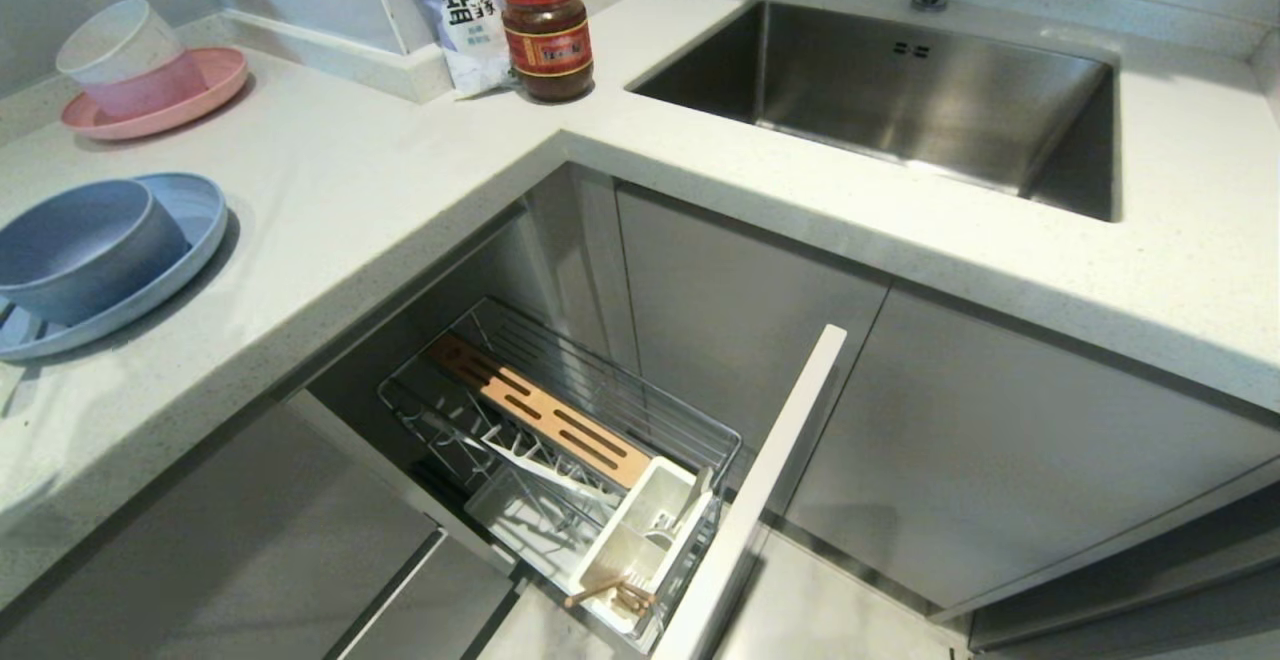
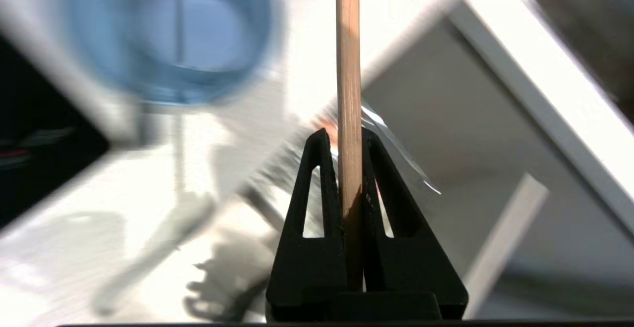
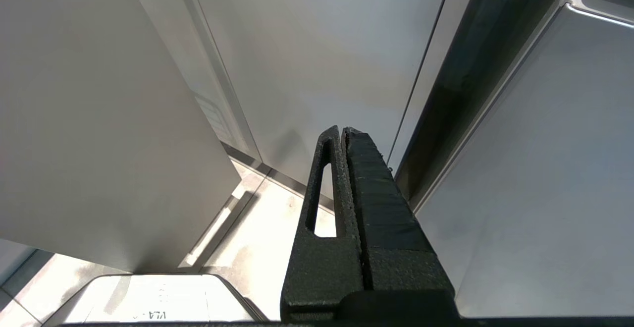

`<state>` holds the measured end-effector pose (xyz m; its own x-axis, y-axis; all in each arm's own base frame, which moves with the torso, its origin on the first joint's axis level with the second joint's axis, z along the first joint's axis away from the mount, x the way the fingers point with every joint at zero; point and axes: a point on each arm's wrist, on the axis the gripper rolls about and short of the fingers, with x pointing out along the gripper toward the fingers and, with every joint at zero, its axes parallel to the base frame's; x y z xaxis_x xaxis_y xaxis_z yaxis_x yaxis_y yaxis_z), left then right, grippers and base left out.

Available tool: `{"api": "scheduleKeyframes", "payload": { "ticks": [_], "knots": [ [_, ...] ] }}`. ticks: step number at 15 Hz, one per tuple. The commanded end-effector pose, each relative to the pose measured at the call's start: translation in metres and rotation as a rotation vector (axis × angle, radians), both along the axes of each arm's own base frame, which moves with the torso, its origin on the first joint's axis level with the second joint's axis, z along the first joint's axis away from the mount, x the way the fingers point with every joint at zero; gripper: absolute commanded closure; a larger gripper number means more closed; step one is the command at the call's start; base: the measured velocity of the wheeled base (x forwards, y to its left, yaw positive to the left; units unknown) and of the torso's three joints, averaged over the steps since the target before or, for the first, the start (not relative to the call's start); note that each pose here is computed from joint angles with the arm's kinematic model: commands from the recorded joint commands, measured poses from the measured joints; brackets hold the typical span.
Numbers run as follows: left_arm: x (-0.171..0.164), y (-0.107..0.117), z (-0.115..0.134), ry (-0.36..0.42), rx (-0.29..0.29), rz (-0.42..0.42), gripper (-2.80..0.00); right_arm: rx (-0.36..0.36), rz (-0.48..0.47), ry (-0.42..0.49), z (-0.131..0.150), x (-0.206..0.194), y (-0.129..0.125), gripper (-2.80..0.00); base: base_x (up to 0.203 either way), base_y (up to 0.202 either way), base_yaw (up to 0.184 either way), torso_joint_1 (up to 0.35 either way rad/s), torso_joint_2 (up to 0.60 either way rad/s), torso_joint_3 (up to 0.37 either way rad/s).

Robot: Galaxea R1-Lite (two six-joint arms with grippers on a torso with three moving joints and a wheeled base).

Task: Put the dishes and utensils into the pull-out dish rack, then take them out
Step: Take the chopsticks out of the cupboard

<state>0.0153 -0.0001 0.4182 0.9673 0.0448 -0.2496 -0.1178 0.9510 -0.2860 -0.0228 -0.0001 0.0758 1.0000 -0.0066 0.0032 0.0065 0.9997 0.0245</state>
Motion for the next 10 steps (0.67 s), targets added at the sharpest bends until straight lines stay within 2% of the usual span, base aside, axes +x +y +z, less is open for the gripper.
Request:
{"api": "scheduleKeyframes", "payload": {
  "ticks": [1, 2, 3, 5, 7, 10],
  "knots": [
    [-0.011, 0.0, -0.002, -0.001, 0.041, 0.242, 0.0, 0.0, -0.001, -0.003, 0.0, 0.0, 0.0, 0.0, 0.0, 0.0, 0.0, 0.0, 0.0, 0.0],
    [-0.011, 0.001, -0.005, 0.02, 0.058, 0.351, 0.0, 0.0, -0.001, -0.003, 0.0, 0.0, 0.0, 0.0, 0.0, 0.0, 0.0, 0.0, 0.0, 0.0],
    [-0.007, 0.005, -0.012, 0.073, 0.065, 0.455, 0.0, 0.0, -0.001, -0.003, 0.0, 0.0, 0.0, 0.0, 0.0, 0.0, 0.0, 0.0, 0.0, 0.0],
    [0.001, 0.014, -0.028, 0.179, 0.062, 0.598, 0.0, 0.0, -0.001, -0.003, 0.0, 0.0, 0.0, 0.0, 0.0, 0.0, 0.0, 0.0, 0.0, 0.0],
    [0.01, 0.023, -0.045, 0.28, 0.043, 0.659, 0.0, 0.0, -0.001, -0.003, 0.0, 0.0, 0.0, 0.0, 0.0, 0.0, 0.0, 0.0, 0.0, 0.0],
    [0.021, 0.033, -0.07, 0.404, -0.001, 0.679, 0.0, 0.0, -0.001, -0.003, 0.0, 0.0, 0.0, 0.0, 0.0, 0.0, 0.0, 0.0, 0.0, 0.0]
  ]
}}
